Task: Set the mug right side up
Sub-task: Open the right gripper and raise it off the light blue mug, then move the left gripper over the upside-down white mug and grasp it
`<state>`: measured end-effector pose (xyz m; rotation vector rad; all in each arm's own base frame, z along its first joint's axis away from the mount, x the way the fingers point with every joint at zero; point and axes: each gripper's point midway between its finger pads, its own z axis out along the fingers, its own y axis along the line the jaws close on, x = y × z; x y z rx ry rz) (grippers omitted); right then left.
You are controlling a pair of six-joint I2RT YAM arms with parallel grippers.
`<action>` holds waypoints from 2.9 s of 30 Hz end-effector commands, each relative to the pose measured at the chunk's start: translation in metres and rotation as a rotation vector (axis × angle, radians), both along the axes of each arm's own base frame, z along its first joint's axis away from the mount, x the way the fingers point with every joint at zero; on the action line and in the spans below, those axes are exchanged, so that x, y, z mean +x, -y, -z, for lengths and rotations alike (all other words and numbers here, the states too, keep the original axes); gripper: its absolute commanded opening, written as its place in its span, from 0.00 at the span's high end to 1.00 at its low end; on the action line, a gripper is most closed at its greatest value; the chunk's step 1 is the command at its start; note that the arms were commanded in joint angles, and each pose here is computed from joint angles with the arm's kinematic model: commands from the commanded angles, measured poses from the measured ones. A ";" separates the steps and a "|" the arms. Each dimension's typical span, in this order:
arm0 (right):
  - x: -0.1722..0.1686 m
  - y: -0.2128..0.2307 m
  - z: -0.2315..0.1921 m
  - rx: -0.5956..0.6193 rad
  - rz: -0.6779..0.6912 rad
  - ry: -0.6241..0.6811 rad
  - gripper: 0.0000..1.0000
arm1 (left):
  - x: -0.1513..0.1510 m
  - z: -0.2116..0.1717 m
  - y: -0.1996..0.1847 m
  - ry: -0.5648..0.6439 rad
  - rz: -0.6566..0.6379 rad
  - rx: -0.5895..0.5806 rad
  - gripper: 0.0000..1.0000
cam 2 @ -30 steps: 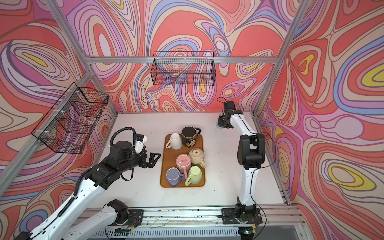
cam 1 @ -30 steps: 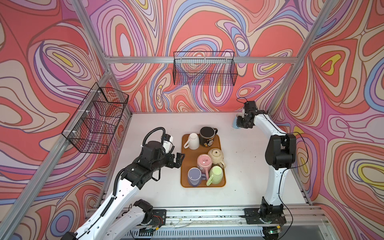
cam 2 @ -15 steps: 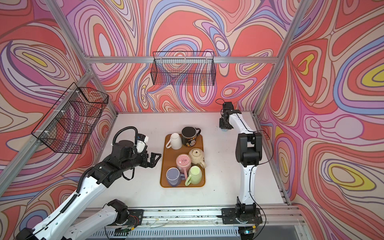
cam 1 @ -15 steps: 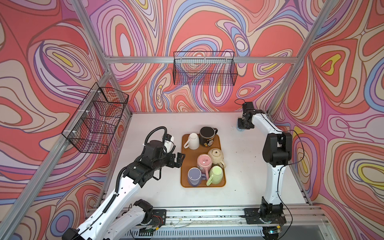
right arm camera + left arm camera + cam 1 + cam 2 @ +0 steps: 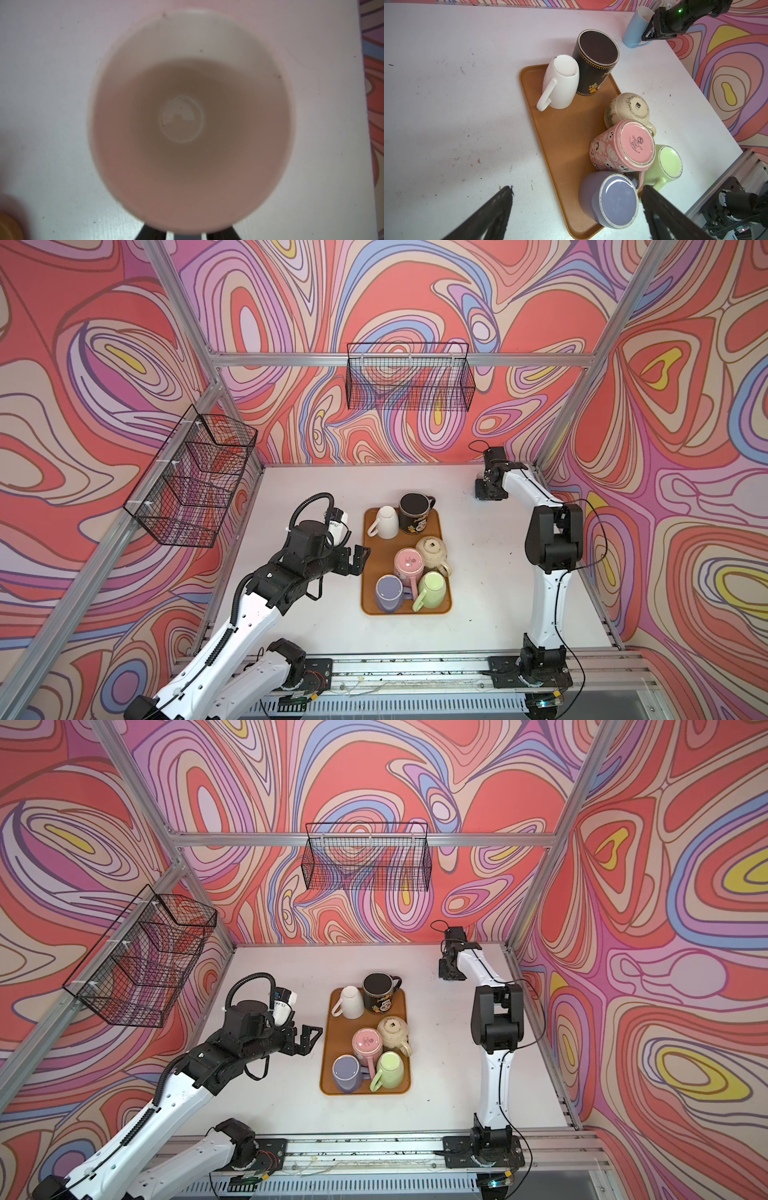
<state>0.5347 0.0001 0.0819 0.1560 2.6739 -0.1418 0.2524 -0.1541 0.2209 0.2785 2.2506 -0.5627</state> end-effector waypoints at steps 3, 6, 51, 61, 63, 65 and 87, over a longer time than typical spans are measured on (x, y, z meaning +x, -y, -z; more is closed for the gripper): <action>-0.002 0.003 -0.017 -0.009 0.014 0.045 0.59 | 0.000 0.011 -0.005 -0.035 -0.010 0.044 0.02; -0.006 0.004 -0.025 -0.005 0.022 0.057 0.54 | 0.002 0.012 -0.006 -0.047 -0.021 0.054 0.02; -0.205 -0.154 -0.090 0.837 -0.252 0.501 0.37 | 0.092 0.066 0.007 -0.163 0.133 0.428 0.17; -0.210 -0.150 -0.087 0.849 -0.234 0.526 0.38 | 0.137 0.101 0.032 -0.180 0.270 0.492 0.25; -0.210 -0.150 -0.086 0.847 -0.230 0.529 0.38 | 0.146 0.109 0.034 -0.192 0.288 0.501 0.27; -0.210 -0.149 -0.085 0.849 -0.226 0.527 0.38 | 0.154 0.115 0.035 -0.203 0.301 0.508 0.28; -0.205 -0.152 -0.073 0.865 -0.209 0.505 0.38 | 0.166 0.138 0.042 -0.229 0.385 0.448 0.48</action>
